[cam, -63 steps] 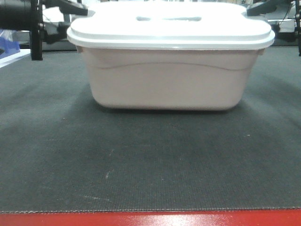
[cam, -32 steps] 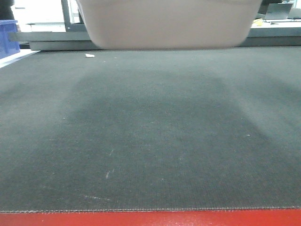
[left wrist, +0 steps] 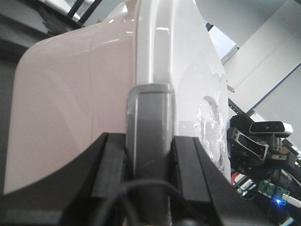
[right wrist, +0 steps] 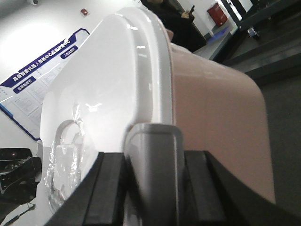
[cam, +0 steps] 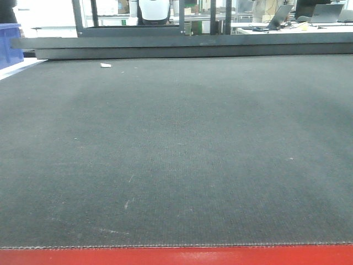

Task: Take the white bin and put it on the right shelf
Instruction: 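Raise the held pink bin up off the table with both grippers, then hold the pink bin with both grippers while driving away from the table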

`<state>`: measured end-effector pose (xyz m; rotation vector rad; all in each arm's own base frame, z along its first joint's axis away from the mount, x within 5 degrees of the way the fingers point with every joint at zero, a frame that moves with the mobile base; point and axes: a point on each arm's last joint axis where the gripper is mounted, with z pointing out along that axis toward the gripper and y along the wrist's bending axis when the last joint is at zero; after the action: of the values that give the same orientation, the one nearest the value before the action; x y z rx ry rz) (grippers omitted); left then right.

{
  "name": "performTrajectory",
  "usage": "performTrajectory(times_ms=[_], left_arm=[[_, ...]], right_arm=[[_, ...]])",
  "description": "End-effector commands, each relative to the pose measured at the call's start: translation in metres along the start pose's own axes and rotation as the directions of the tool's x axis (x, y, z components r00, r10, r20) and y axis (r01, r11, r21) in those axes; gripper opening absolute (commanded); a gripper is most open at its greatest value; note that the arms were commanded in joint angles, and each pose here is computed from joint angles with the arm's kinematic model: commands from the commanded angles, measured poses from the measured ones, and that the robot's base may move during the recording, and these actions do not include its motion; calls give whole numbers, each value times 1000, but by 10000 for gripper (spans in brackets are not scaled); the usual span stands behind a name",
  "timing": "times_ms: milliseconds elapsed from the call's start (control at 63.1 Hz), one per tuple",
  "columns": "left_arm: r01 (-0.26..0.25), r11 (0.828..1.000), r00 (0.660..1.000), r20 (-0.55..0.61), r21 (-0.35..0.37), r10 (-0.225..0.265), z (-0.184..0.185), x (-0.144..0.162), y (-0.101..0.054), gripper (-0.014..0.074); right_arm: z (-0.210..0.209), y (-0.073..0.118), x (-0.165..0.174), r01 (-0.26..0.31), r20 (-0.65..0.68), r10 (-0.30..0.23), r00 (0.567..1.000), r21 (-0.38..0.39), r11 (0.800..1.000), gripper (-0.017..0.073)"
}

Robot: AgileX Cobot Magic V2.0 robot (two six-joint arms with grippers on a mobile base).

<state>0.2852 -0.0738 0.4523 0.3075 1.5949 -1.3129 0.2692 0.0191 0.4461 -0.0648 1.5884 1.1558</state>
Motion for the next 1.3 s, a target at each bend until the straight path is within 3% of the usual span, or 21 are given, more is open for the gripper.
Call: performTrajectory(times_ms=[0,190,476,872,1284], left_arm=[[-95,945,980,-136,312,143,-7,12,-61,-126],[-115,941,978,-127,318,163,-11,11,-69,-126],[-118,942,977,-131,313,166,-11,12,-69,-126],[-118,942,977,-131,313,166,-11,12,-69,-126],[-118,942,977,-131,313,166,-11,12,-69,-126]], right_arm=[[-13,71,15,40,-152,-109,982,-400,916,57],[-19,83,16,70,-137,-138,981,-412,908,57],[-19,82,16,71,-135,-137,981,-408,910,57],[-17,79,12,79,-100,-123,987,-363,929,57],[-17,78,12,79,-98,-122,988,-360,929,57]])
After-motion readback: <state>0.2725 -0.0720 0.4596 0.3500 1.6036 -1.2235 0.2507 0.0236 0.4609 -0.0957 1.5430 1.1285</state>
